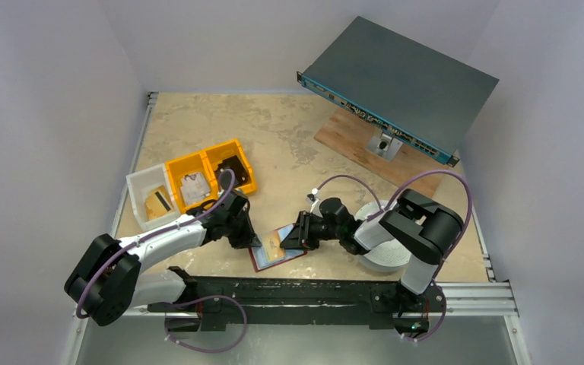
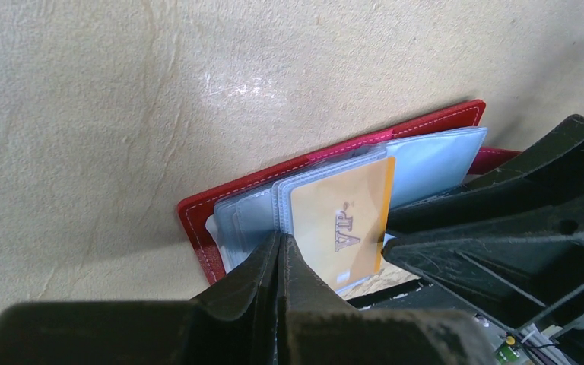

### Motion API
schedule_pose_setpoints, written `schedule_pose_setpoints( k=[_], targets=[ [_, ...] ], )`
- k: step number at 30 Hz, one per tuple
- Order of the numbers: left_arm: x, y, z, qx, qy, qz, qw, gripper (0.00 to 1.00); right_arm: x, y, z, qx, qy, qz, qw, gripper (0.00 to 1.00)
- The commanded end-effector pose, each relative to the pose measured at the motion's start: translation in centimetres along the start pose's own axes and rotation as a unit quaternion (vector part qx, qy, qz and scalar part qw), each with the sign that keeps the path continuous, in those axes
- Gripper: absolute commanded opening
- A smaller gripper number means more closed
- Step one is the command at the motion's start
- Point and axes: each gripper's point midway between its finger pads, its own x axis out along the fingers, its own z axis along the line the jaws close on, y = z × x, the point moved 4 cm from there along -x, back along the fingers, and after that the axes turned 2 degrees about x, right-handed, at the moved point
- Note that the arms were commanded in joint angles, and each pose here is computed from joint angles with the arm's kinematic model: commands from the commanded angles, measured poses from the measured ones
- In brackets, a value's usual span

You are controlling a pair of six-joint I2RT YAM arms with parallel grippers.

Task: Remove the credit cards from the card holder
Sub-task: Remove the credit card from the card holder.

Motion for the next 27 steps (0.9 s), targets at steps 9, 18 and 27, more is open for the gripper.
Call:
schedule_pose_setpoints(
  k=[9,18,27],
  targets=[
    [0.4,0.8,2.9,0.017,-0.068,0.015,0.997,0.0,1.2,-0.5,-0.2,-0.004,-0.004,0.004,1.0,0.17],
    [0.5,0.8,3.4,0.014,-0.088,0.021,0.996,0.0,1.3,-0.8,0.1,-0.009,0.0,0.005,1.0,0.0],
    [0.4,0.8,4.3,0.016,-0.119,0.025,0.992,0.0,-0.2,-1.0,-2.2,-0.013,0.078,-0.034,0.996,0.0]
  ],
)
